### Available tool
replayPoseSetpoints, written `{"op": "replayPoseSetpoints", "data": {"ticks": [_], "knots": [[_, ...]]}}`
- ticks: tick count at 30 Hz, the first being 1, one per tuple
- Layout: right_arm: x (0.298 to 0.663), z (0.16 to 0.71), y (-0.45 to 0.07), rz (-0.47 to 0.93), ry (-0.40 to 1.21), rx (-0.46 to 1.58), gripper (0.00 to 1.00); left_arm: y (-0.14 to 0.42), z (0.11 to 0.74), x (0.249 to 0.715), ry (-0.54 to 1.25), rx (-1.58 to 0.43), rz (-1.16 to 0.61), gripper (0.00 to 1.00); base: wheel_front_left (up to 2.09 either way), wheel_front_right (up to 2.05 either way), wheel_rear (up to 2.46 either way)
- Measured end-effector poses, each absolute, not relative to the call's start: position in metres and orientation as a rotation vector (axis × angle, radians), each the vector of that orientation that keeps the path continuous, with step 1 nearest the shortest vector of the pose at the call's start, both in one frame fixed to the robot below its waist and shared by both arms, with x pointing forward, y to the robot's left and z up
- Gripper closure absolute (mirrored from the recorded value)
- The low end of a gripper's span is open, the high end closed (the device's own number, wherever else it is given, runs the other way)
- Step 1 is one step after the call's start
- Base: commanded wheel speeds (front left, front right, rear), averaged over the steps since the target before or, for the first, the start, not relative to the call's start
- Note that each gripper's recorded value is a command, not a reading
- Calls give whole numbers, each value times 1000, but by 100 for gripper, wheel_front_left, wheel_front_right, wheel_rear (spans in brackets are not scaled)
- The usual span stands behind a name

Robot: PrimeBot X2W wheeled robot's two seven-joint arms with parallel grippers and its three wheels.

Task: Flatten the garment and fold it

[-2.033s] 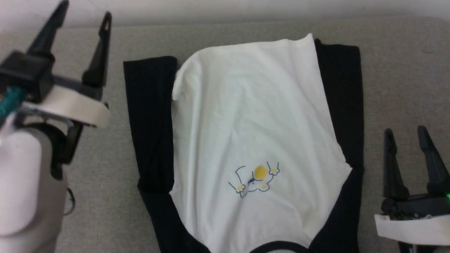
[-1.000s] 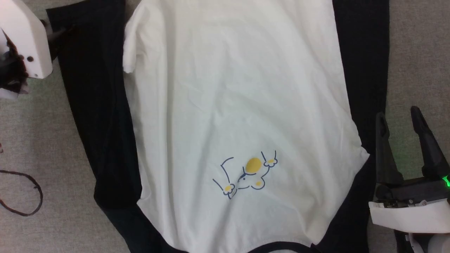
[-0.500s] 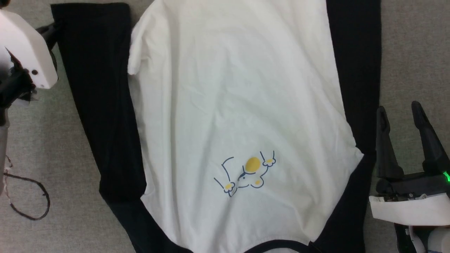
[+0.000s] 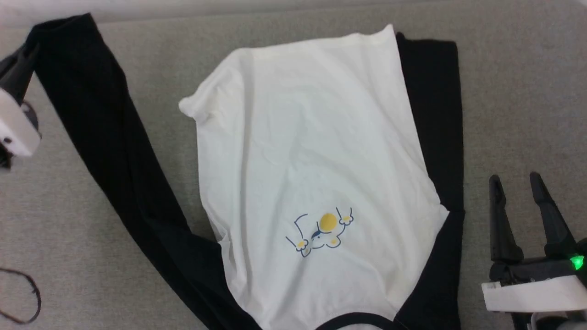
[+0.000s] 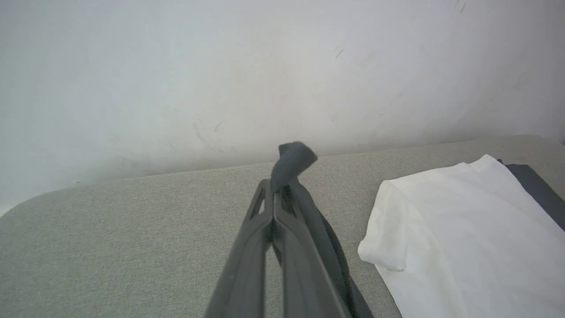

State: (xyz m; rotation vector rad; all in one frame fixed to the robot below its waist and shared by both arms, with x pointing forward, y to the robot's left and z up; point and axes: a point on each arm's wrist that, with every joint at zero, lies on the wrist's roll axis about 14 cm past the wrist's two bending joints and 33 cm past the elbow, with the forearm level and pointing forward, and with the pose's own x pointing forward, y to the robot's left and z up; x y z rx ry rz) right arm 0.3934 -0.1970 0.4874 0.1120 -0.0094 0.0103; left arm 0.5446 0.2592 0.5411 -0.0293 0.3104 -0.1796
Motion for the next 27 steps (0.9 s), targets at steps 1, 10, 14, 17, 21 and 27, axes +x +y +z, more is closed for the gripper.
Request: {"op": "replayPoseSetpoints", "data": {"ticks": [1,10,14,17,21,27], "knots": [[390,490,-197,9,-15,116,0,264,548,537,298,-20,-169,100,0,0,0],[366,519,-194,25,-90,140,0,304,596,459,210,-31,-44,100,0,0,0],[357,529,-191,37,-117,150,0,322,608,426,186,-57,21,100,0,0,0],[352,536,-188,47,-138,154,0,338,611,401,182,-84,79,100,0,0,0],[348,545,-185,62,-165,155,0,365,608,370,194,-109,169,100,0,0,0],[347,552,-179,82,-181,155,0,392,598,337,213,-133,259,100,0,0,0]]}}
